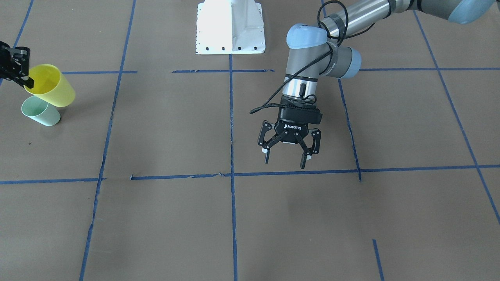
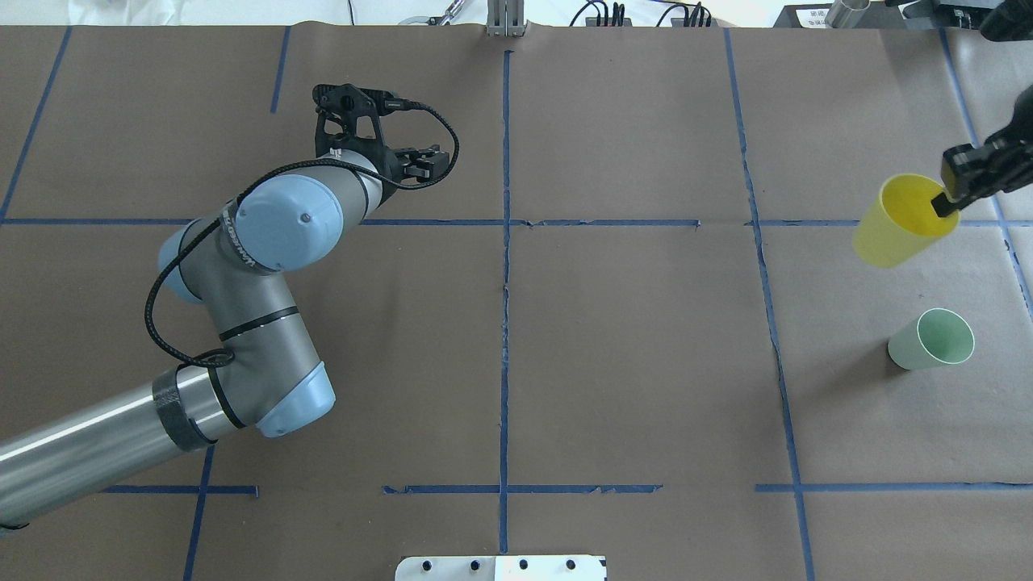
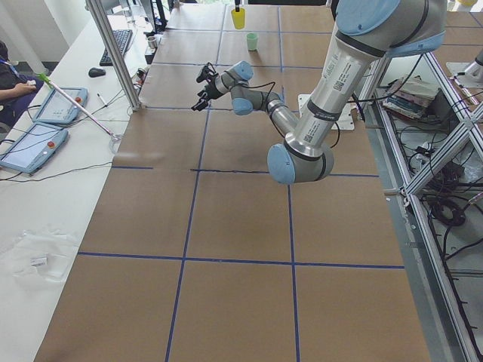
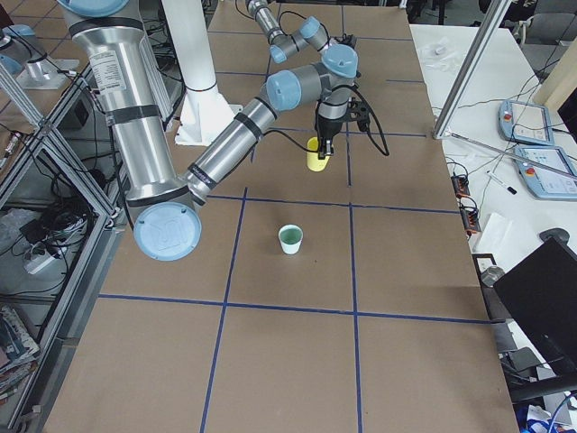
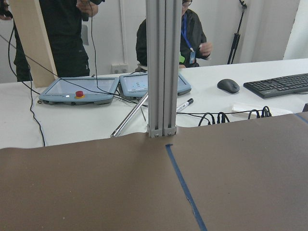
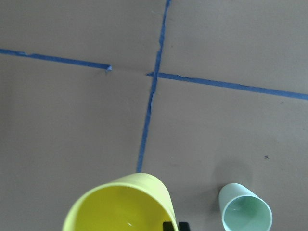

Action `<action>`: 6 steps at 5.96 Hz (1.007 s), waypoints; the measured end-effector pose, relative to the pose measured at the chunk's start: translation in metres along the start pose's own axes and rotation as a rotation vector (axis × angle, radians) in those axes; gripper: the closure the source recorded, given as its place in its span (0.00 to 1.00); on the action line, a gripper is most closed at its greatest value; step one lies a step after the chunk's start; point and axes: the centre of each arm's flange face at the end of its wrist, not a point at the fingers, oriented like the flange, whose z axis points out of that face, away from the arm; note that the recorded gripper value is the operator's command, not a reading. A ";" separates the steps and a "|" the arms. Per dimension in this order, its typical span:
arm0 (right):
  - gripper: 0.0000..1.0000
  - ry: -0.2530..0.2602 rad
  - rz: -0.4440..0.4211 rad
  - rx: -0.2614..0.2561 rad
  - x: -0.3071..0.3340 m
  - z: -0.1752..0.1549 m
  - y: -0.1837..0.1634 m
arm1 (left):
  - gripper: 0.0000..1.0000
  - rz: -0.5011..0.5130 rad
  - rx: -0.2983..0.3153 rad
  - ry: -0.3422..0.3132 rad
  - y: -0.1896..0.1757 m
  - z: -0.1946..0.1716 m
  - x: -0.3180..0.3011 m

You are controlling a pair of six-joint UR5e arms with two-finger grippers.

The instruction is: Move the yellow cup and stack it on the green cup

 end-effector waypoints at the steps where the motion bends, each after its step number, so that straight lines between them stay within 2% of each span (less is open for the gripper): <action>1: 1.00 0.011 -0.029 -0.008 0.033 0.016 0.019 | 0.01 -0.034 -0.128 -0.007 -0.005 -0.007 -0.015; 2: 1.00 0.012 -0.049 -0.001 0.061 0.034 0.039 | 0.02 -0.059 -0.210 -0.040 -0.012 -0.019 -0.025; 3: 1.00 0.011 -0.057 0.005 0.083 0.052 0.050 | 0.01 -0.072 -0.241 -0.064 -0.017 -0.026 -0.030; 6: 1.00 0.019 -0.020 -0.035 0.121 0.090 0.048 | 0.00 -0.080 -0.249 -0.068 -0.021 -0.033 -0.031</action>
